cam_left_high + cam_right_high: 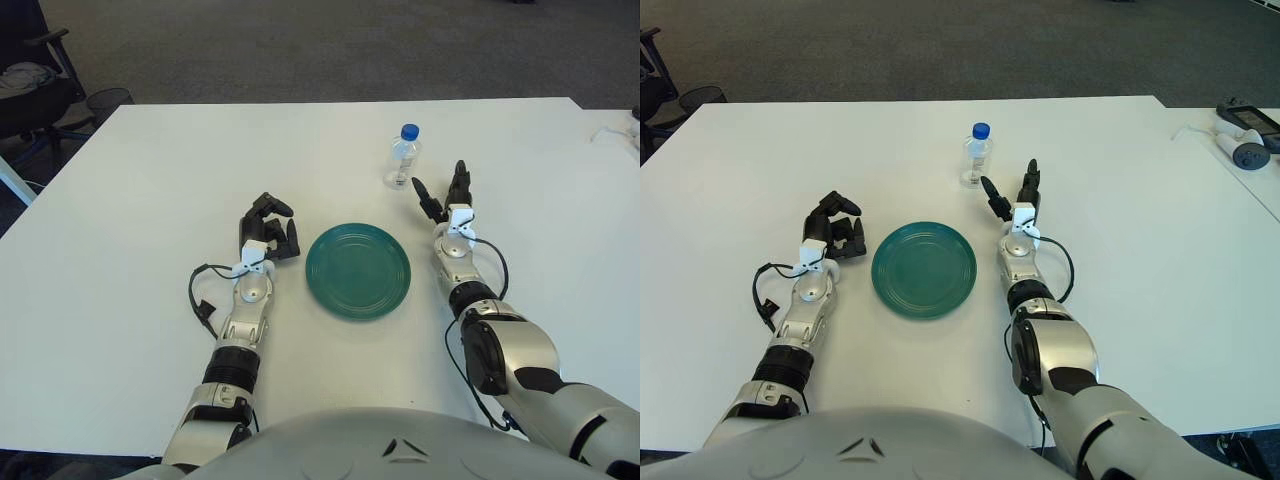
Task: Put the bottle into the plate.
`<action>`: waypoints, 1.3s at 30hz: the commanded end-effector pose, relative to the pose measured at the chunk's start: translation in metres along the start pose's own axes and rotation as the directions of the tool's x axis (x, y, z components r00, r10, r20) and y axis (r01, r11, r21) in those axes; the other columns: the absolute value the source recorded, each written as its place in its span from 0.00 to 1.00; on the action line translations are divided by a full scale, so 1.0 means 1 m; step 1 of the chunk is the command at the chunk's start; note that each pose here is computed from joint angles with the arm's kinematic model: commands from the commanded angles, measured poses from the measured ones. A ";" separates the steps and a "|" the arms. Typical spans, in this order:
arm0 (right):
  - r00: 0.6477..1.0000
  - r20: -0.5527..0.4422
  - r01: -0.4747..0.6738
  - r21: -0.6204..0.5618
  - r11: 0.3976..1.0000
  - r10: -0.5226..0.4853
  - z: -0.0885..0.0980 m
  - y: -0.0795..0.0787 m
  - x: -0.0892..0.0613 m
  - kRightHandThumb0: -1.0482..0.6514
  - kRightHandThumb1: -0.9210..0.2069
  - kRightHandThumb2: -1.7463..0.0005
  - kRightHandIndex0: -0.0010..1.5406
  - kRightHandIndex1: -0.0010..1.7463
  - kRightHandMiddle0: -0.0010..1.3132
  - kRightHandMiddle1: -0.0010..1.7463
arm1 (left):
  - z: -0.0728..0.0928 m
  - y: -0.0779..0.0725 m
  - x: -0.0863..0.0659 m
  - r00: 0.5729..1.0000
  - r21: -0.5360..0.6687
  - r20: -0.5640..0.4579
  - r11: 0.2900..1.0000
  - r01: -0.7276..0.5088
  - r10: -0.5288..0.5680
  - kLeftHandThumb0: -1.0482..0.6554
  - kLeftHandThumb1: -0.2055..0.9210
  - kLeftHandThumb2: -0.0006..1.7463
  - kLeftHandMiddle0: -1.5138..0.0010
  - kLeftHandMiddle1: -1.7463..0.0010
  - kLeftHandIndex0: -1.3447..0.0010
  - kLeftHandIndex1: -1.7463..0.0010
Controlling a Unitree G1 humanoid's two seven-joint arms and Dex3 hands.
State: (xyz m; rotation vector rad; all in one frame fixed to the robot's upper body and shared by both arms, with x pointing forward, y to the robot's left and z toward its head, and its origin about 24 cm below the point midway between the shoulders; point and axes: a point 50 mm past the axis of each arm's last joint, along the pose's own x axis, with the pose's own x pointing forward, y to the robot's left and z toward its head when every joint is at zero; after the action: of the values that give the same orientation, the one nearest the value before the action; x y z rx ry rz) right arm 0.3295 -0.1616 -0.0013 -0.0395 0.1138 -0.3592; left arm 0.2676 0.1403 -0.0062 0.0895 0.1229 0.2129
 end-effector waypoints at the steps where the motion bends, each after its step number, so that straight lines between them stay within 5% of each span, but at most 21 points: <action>1: 0.986 -0.164 0.036 -0.019 0.999 -0.039 -0.035 -0.012 -0.014 0.03 0.00 0.93 0.00 0.00 0.00 0.00 | -0.017 0.006 -0.007 0.997 -0.007 -0.073 1.000 0.006 -0.007 0.30 0.32 0.86 0.16 0.00 0.45 0.00; 19: 0.983 -0.153 -0.109 -0.040 0.993 0.102 -0.015 0.010 -0.001 0.03 0.02 0.94 0.00 0.00 0.00 0.00 | -0.019 0.007 -0.006 0.997 0.014 -0.081 1.000 -0.010 0.011 0.32 0.37 0.83 0.19 0.00 0.48 0.00; 22: 0.984 -0.118 -0.142 -0.055 0.988 0.135 -0.004 0.027 -0.001 0.02 0.02 0.94 0.00 0.00 0.00 0.00 | -0.019 0.007 -0.006 0.997 0.014 -0.079 1.000 -0.013 0.014 0.32 0.37 0.83 0.19 0.00 0.48 0.00; 39: 0.972 -0.142 -0.207 -0.117 0.971 0.190 -0.005 0.032 0.000 0.02 0.03 0.95 0.00 0.00 0.00 0.00 | -0.021 0.007 -0.009 0.997 -0.006 -0.075 1.000 -0.017 0.017 0.32 0.36 0.83 0.19 0.00 0.48 0.00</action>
State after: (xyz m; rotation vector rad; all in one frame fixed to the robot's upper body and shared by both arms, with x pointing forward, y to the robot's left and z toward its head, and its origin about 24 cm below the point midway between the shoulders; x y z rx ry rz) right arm 0.3495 -0.1332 0.0109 -0.1239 0.1657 -0.1640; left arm 0.2654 0.1421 -0.0086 0.0598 0.1139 0.2227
